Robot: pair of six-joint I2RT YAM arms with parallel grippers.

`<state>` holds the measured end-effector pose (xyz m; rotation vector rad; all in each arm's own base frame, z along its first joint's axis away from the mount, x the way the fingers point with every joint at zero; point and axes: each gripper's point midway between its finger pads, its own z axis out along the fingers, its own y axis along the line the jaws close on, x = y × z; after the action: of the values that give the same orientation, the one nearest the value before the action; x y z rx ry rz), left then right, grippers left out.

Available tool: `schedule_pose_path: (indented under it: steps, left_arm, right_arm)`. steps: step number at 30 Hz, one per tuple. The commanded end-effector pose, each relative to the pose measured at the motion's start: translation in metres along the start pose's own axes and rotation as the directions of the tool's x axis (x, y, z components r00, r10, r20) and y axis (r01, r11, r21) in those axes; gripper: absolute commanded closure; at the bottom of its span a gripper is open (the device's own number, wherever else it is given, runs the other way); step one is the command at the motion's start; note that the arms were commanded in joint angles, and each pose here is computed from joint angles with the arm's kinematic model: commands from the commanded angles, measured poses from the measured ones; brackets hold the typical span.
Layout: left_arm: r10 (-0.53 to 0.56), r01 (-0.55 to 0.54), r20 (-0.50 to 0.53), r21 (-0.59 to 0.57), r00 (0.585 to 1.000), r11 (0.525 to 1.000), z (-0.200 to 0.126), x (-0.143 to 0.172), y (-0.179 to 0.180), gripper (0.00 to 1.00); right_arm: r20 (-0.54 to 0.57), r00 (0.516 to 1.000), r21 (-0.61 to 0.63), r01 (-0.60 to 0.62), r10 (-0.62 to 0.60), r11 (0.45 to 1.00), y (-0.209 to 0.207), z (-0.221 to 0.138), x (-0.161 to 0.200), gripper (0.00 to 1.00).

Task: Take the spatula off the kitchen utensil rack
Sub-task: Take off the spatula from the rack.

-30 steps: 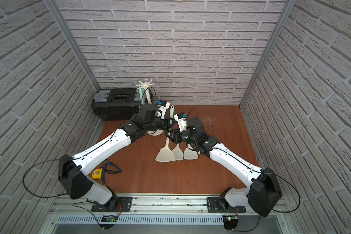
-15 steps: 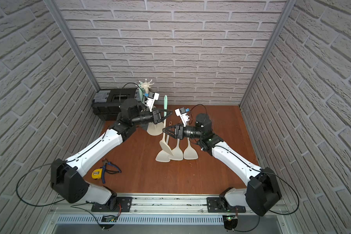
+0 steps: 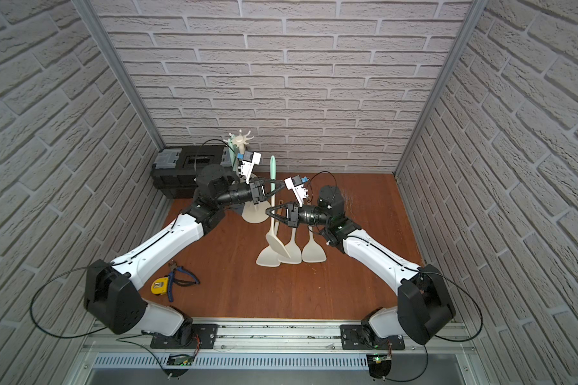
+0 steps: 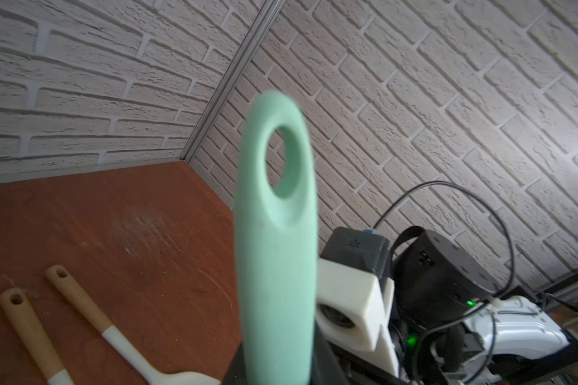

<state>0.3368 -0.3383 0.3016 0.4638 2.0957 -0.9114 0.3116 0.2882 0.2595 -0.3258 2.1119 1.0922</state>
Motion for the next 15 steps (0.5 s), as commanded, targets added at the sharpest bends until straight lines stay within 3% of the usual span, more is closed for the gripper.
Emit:
schedule_pose_path:
  steps: [1, 7, 15]
  left_arm:
    - [0.009, -0.02, 0.108, 0.1, 0.994, 0.995, -0.025, -0.035, -0.008, 1.0]
    - [-0.019, -0.05, 0.18, 0.368, 0.983, 0.929, -0.057, -0.057, -0.027, 1.0]
    - [-0.027, -0.11, 0.226, 0.57, 0.974, 0.814, -0.076, -0.066, -0.061, 1.0]
  right_arm:
    - [0.075, 0.993, -0.12, 0.096, -0.087, 0.988, 0.03, -0.022, -0.022, 0.6]
    - [0.044, 0.998, -0.387, 0.053, -0.039, 0.921, 0.056, -0.039, -0.028, 0.51]
    - [0.041, 0.999, -0.473, 0.049, -0.033, 0.88, 0.066, -0.03, -0.036, 0.51]
